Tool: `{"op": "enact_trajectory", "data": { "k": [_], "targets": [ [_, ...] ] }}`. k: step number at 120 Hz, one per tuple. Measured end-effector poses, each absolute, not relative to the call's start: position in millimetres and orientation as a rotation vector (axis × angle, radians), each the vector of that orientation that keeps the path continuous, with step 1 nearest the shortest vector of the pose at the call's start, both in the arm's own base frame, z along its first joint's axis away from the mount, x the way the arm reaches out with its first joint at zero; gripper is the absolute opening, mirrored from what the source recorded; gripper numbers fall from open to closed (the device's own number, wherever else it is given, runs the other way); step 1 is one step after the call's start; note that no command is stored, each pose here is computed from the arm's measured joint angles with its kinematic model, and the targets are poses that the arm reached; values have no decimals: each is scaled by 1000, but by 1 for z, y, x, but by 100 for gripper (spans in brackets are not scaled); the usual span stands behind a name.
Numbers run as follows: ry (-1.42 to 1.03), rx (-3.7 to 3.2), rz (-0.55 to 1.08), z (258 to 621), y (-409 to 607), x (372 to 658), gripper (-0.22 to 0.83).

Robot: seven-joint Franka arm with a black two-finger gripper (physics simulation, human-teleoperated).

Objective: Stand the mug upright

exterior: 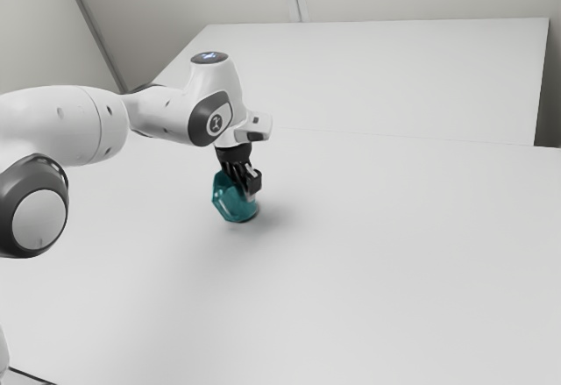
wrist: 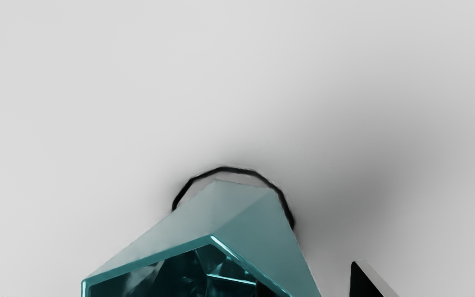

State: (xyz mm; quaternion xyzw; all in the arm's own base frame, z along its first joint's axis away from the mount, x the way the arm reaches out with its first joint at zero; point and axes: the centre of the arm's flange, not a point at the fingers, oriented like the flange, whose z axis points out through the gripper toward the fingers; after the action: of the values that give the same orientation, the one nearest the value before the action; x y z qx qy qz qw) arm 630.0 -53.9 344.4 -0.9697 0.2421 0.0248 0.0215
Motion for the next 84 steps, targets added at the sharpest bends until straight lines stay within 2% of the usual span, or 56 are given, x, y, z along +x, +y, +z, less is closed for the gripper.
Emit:
{"op": "enact_trajectory", "data": {
  "k": [14, 31, 46, 63, 84],
  "targets": [
    [735, -3006, 71, 348, -47, 630, 37],
    [741, -3003, 30, 365, -50, 630, 49],
    [748, -3000, -40, 394, -54, 627, 54],
    [743, -2974, -186, 468, -56, 613, 58],
    [675, -2934, -210, 527, -48, 596, 60]
  ]
}}
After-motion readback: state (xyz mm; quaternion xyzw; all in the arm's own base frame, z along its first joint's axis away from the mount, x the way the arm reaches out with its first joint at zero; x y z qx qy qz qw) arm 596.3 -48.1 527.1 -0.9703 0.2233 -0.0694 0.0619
